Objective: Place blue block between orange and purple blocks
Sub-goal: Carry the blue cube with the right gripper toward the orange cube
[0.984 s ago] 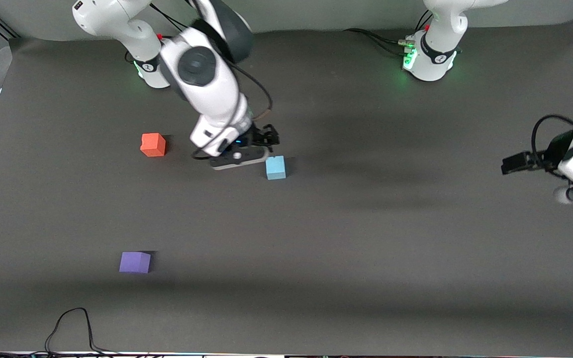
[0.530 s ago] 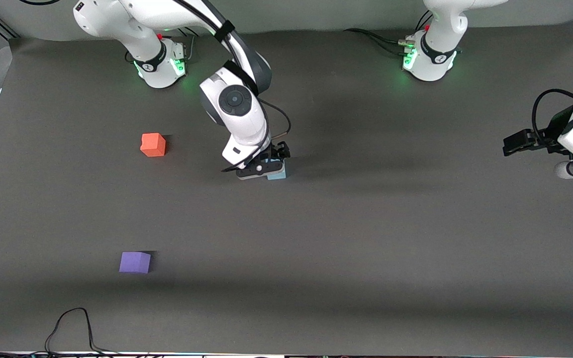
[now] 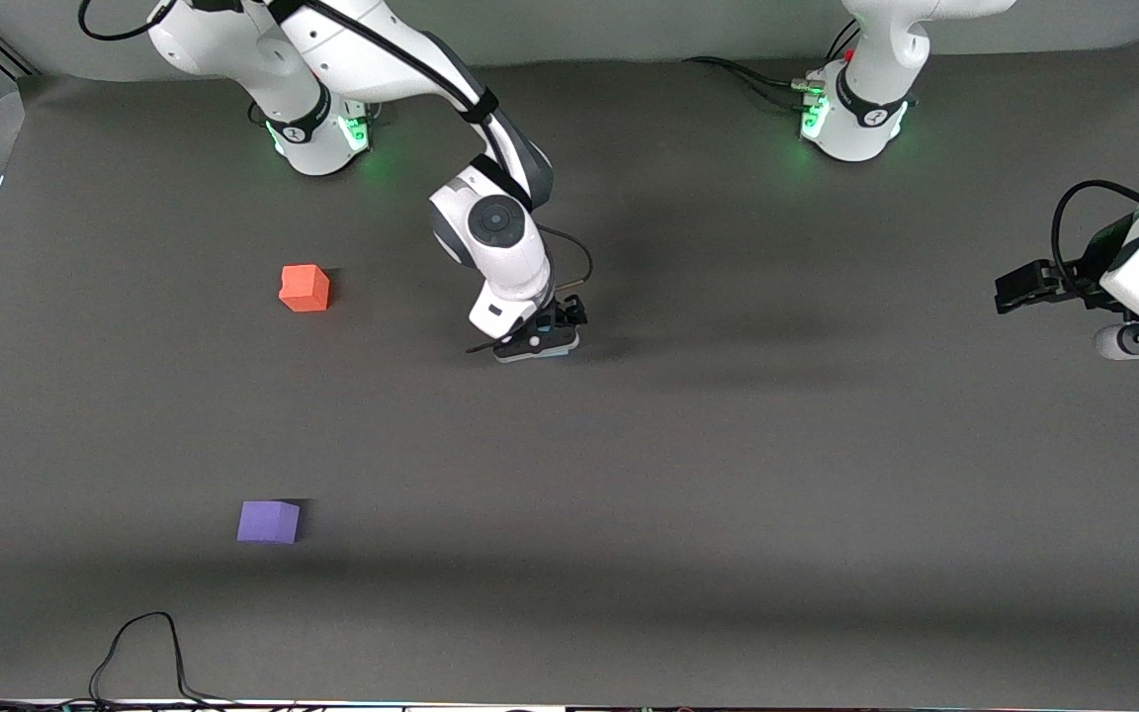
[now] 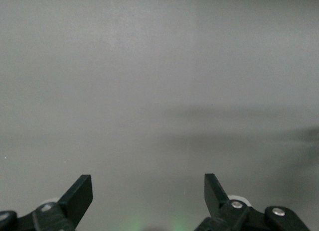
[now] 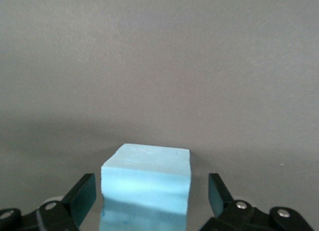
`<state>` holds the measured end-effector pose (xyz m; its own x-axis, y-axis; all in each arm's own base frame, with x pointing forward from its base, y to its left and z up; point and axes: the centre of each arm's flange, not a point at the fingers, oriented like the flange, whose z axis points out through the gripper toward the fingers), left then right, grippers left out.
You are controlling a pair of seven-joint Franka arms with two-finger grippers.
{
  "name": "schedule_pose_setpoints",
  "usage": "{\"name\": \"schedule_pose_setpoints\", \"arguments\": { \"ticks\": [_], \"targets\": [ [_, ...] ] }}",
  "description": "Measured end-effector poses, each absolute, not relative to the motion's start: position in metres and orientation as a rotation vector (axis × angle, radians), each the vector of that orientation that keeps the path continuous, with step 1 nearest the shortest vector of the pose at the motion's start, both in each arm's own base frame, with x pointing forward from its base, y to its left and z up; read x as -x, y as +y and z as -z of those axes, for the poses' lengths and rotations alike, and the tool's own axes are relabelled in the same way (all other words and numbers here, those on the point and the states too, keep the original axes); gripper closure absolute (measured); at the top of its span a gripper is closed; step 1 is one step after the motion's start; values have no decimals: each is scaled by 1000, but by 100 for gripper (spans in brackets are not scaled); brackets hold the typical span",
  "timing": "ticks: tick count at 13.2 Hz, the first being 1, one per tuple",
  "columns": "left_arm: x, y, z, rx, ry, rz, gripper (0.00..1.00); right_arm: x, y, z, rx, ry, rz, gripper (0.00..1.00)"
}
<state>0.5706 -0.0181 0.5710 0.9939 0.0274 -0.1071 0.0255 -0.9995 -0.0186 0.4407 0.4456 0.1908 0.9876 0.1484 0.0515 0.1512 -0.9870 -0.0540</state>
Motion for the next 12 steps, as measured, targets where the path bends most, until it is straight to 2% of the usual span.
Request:
{"name": "schedule_pose_setpoints", "arguments": {
  "ticks": [2,3,6,9,12],
  "targets": [
    [-571,-16,-572,3123,-36,-167,0,-439,446,-186,3080,-227,66,0],
    [-571,-15,-573,3124,-35,-168,0,-440,445,-186,3081,-224,68,7],
    [-570,-15,-573,3125,-22,-173,0,-443,444,-188,3080,-215,75,40],
    [-568,-15,-573,3126,43,-204,0,-458,437,-200,3078,-184,111,40],
    [-567,-15,-573,3126,59,-210,0,-497,398,-268,3123,-131,72,40]
  ]
}}
